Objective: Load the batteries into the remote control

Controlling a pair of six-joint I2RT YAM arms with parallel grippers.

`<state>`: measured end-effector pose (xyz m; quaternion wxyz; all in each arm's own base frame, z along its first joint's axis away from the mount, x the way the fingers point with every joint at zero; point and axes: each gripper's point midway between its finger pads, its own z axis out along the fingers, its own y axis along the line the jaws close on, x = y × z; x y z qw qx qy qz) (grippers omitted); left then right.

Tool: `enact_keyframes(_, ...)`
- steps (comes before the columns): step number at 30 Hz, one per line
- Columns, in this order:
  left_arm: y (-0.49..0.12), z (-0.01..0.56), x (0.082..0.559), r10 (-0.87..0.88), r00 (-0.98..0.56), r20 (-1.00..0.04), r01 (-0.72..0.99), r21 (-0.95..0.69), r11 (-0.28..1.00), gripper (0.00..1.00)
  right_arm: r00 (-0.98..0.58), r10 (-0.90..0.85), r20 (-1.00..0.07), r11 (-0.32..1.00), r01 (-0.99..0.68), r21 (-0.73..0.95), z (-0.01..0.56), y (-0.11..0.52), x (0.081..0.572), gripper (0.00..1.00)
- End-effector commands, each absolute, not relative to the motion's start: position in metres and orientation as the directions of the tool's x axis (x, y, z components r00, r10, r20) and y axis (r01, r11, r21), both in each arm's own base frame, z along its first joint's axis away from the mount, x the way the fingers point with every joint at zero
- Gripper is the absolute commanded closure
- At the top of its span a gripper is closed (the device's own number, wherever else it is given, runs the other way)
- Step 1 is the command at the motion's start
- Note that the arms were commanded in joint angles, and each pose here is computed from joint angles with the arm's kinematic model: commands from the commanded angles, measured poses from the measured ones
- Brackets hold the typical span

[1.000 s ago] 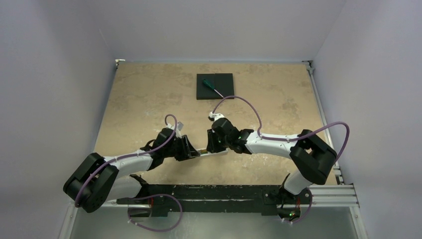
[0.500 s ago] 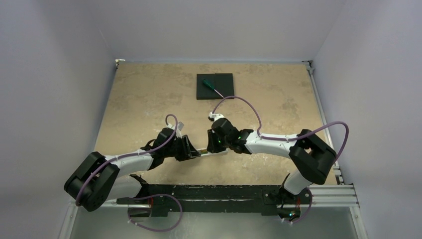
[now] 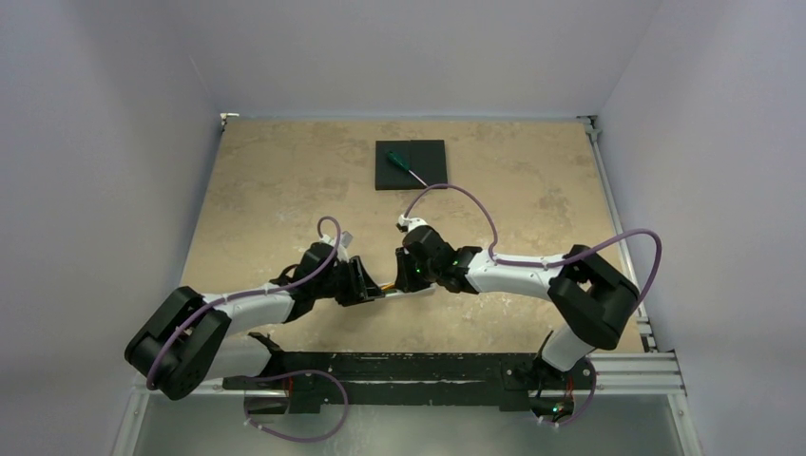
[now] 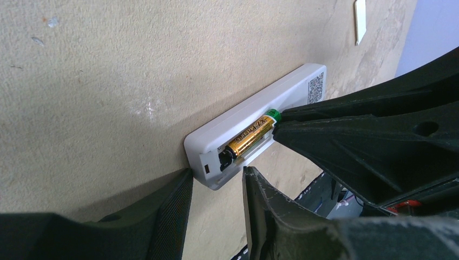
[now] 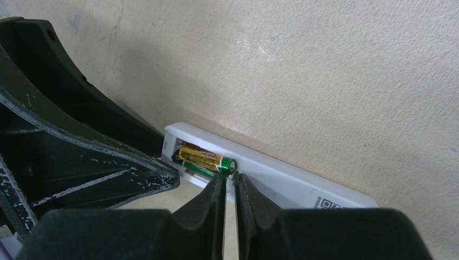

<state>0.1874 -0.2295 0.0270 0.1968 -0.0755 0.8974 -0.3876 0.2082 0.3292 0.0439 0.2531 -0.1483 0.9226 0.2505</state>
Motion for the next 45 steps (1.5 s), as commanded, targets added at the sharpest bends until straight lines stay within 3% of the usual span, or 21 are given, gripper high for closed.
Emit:
enact_keyframes(1, -0.238, 0.045, 0.204, -0.283, -0.892, -0.353, 0.084, -0.743, 0.663, 0.63, -0.811, -0.135, -0.570, 0.814, -0.418, 0.403, 0.056, 0.340, 0.216, 0.82)
enact_keyframes(10, -0.237, 0.048, 0.203, -0.279, -0.890, -0.361, 0.089, -0.739, 0.668, 0.65, -0.808, -0.143, -0.572, 0.813, -0.425, 0.398, 0.062, 0.336, 0.213, 0.82)
enact_keyframes(17, -0.234, 0.052, 0.204, -0.279, -0.884, -0.376, 0.095, -0.728, 0.679, 0.64, -0.795, -0.132, -0.592, 0.818, -0.425, 0.388, 0.075, 0.331, 0.214, 0.76)
enact_keyframes(45, -0.231, 0.048, 0.218, -0.267, -0.875, -0.404, 0.089, -0.676, 0.731, 0.63, -0.794, -0.102, -0.599, 0.821, -0.407, 0.400, 0.080, 0.335, 0.220, 0.74)
